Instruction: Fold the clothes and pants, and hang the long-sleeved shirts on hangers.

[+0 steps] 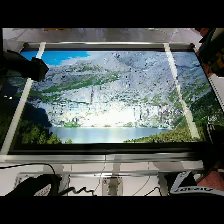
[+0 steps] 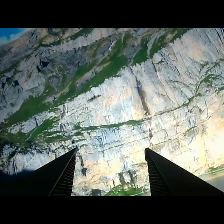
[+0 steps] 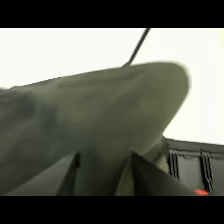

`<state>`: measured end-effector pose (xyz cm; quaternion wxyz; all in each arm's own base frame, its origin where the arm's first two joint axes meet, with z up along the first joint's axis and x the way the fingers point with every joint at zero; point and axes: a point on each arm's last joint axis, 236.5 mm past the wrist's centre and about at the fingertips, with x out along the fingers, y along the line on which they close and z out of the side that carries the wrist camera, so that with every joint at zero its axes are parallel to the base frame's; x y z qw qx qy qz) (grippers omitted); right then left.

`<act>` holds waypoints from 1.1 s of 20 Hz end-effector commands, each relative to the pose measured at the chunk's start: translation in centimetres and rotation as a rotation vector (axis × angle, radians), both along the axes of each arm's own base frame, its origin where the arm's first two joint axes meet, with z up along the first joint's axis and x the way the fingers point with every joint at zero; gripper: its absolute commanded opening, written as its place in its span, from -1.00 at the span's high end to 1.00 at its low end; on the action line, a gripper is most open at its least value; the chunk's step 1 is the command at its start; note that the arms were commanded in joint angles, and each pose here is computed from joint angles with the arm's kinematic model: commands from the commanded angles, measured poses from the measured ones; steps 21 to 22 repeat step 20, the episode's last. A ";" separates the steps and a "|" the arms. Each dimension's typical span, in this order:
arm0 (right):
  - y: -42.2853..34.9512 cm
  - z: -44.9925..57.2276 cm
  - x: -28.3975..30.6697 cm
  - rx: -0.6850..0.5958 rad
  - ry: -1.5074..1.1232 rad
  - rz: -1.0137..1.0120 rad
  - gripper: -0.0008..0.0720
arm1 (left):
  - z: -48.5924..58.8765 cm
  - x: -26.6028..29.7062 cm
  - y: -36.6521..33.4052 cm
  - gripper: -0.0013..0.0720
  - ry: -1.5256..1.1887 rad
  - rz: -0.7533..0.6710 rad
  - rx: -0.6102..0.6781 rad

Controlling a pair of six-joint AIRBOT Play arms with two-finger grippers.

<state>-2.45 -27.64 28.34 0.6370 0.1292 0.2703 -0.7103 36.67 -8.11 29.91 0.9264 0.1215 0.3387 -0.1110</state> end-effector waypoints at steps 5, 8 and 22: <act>-2.0 0.0 2.9 -0.035 -0.169 0.055 -0.20 | 0.0 0.0 0.0 -0.31 -0.001 0.001 0.000; -0.8 -1.2 13.7 0.084 -0.427 0.389 0.90 | 0.0 0.0 0.0 -0.31 -0.001 0.001 0.000; 8.2 -6.8 29.1 0.199 0.132 1.083 0.90 | 0.0 0.0 0.0 -0.31 -0.001 0.001 0.000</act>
